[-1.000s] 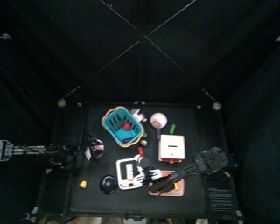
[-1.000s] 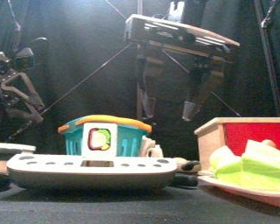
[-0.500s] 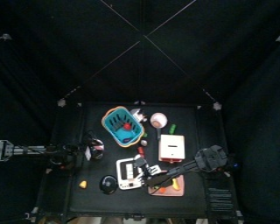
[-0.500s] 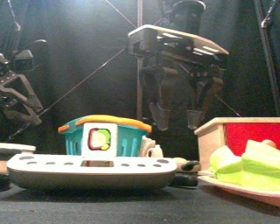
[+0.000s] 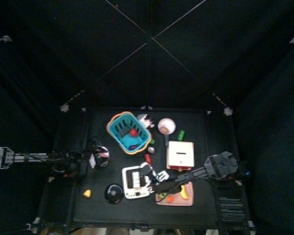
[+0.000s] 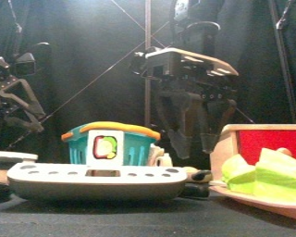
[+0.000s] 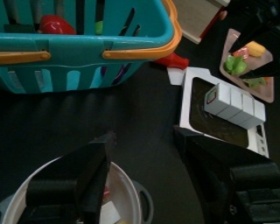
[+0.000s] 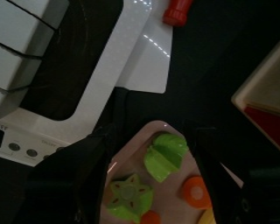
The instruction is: Grab cleaver handle
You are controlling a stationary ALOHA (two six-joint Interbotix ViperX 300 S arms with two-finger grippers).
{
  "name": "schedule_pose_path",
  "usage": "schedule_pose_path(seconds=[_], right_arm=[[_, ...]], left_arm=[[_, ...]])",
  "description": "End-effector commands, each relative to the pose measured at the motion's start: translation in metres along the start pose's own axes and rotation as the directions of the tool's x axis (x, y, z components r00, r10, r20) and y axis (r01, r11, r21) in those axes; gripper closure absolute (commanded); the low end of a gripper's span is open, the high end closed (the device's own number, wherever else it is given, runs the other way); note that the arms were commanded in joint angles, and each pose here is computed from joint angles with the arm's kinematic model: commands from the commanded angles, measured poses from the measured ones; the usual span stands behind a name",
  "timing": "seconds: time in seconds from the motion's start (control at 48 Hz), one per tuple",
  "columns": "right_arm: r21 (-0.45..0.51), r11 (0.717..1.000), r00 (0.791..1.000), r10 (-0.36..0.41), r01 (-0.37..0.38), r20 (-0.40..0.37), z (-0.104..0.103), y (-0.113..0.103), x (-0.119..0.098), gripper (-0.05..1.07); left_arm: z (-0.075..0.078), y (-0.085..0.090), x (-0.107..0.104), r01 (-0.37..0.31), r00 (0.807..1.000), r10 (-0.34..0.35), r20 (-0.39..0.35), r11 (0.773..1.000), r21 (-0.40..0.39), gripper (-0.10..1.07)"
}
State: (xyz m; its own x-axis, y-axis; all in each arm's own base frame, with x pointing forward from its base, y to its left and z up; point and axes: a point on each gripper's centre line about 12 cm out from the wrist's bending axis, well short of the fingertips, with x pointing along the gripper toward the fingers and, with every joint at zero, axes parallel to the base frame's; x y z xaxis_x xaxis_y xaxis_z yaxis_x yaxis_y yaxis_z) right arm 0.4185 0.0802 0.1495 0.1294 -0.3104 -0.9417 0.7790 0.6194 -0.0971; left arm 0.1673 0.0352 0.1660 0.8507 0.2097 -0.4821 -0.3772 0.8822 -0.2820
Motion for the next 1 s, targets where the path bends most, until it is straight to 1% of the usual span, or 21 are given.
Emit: schedule_pose_path(seconds=[0.0,0.062,0.333,0.521,0.812,0.979], right_arm=[[0.022,0.998,0.998,0.054,-0.054,0.017,0.009,-0.001,-0.010,0.09],[0.020,0.997,0.997,0.068,-0.069,0.021,0.009,-0.001,-0.007,0.09],[0.012,0.997,0.997,0.080,-0.080,0.020,0.006,-0.004,0.002,0.09],[0.014,0.993,0.993,0.113,-0.113,0.028,0.009,-0.001,0.003,0.09],[0.008,0.993,0.993,0.116,-0.117,0.024,0.006,-0.002,0.007,0.09],[0.005,0.991,0.991,0.130,-0.130,0.032,0.007,0.000,0.005,0.09]], left_arm=[[0.005,-0.002,0.000,0.004,1.000,-0.004,0.010,1.000,-0.001,0.07],[0.005,-0.002,0.000,0.004,1.000,-0.004,0.010,1.000,-0.001,0.07],[0.004,-0.002,0.000,0.003,1.000,-0.003,0.008,1.000,0.002,0.07],[0.004,-0.002,0.000,0.002,1.000,-0.002,0.008,1.000,0.001,0.07],[0.005,-0.002,0.000,0.002,1.000,-0.002,0.010,1.000,-0.001,0.07],[0.004,-0.001,0.000,0.001,1.000,-0.001,0.007,1.000,-0.001,0.07]])
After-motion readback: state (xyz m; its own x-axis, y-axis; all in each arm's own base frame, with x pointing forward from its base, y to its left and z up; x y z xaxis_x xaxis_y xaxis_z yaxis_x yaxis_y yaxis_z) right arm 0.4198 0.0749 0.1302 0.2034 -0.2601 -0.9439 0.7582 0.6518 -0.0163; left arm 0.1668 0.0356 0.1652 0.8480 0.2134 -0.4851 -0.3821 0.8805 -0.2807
